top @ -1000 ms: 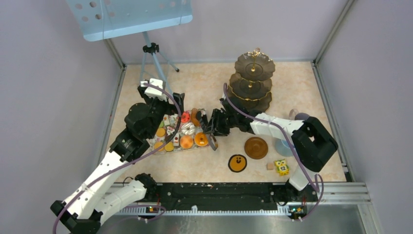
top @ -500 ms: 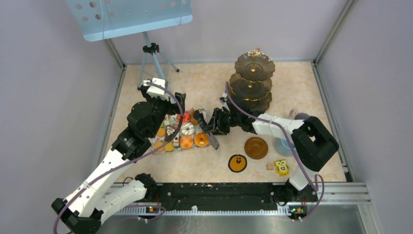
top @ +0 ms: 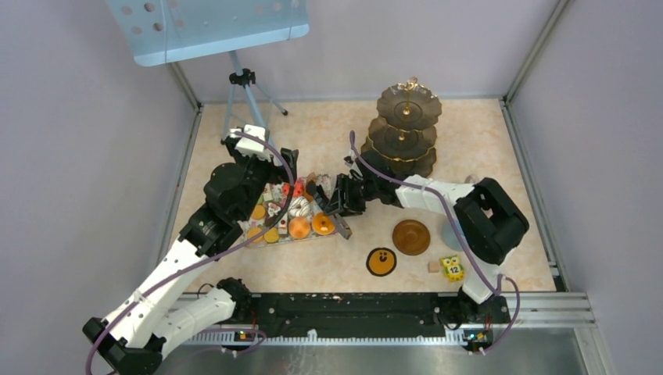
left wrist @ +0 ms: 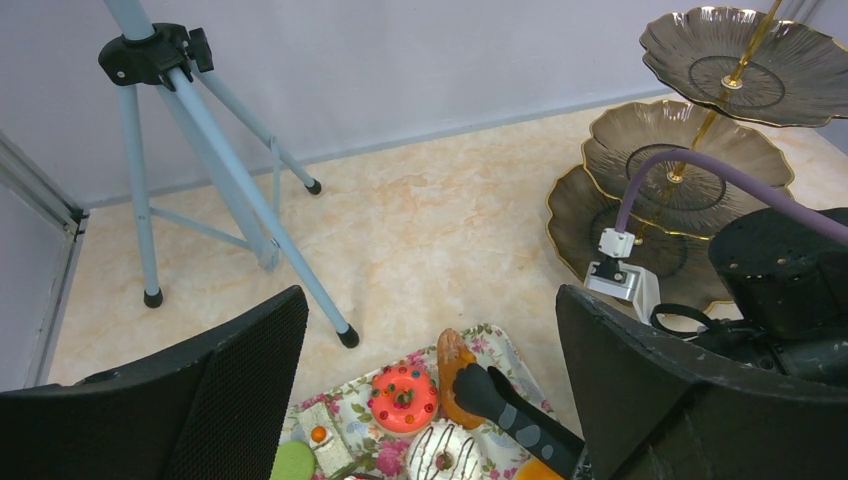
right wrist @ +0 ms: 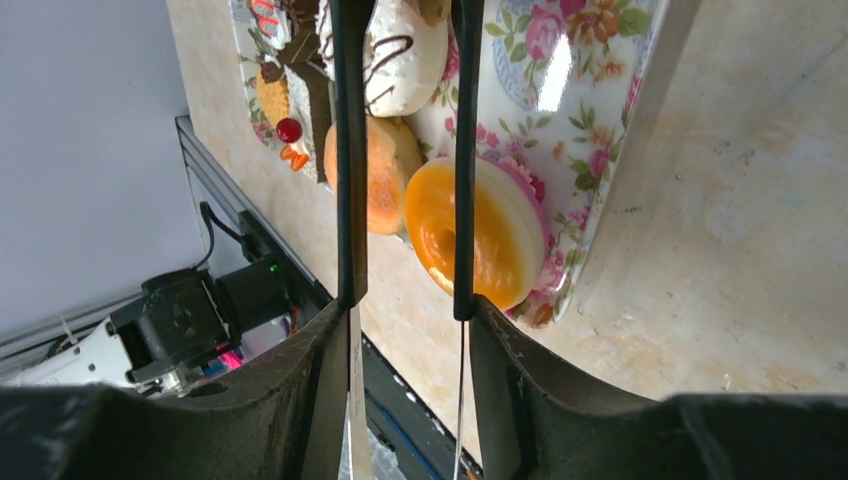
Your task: Serve the afternoon tea
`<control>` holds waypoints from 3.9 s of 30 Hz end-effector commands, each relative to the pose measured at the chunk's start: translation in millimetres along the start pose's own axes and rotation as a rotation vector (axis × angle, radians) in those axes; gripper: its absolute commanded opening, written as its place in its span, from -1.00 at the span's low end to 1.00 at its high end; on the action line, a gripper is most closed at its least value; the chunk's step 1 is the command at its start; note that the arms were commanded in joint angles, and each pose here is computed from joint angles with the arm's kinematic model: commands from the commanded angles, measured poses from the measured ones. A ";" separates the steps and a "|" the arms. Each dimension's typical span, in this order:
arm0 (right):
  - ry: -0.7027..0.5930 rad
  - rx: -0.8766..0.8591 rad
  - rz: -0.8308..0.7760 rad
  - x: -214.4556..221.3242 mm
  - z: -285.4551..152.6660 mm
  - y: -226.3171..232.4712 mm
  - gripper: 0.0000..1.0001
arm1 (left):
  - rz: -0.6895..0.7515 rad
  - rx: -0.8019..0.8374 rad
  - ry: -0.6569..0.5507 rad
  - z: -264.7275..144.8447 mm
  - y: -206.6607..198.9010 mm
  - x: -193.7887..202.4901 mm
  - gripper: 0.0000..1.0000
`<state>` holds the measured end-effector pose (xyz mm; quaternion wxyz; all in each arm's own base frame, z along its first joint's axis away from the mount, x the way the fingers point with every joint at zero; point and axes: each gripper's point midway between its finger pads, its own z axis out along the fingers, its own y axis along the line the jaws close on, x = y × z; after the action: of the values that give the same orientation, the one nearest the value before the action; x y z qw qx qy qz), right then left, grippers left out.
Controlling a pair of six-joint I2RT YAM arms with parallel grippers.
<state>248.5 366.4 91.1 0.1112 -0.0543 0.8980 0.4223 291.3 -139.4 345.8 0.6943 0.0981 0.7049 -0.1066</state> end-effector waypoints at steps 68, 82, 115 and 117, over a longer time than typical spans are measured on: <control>-0.446 0.049 0.137 -23.5 -278.6 -59.9 -0.83 | -0.007 0.020 -0.001 11.0 -6.5 4.5 0.98; -0.540 -0.019 0.153 -83.2 -293.6 -73.7 -0.83 | -0.179 0.136 -0.005 15.4 -36.3 -27.4 0.97; -0.489 0.071 0.180 -166.3 -259.0 -118.8 -0.30 | -0.102 0.148 -0.155 13.2 -33.1 -54.9 0.97; -0.488 0.076 0.180 -166.4 -258.8 -120.1 -0.26 | -0.100 0.145 -0.154 13.3 -32.3 -54.1 0.98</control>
<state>380.2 91.8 186.8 0.2604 0.1545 0.8647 0.4008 299.2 -180.1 376.9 0.7003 0.1152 0.6764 -0.1968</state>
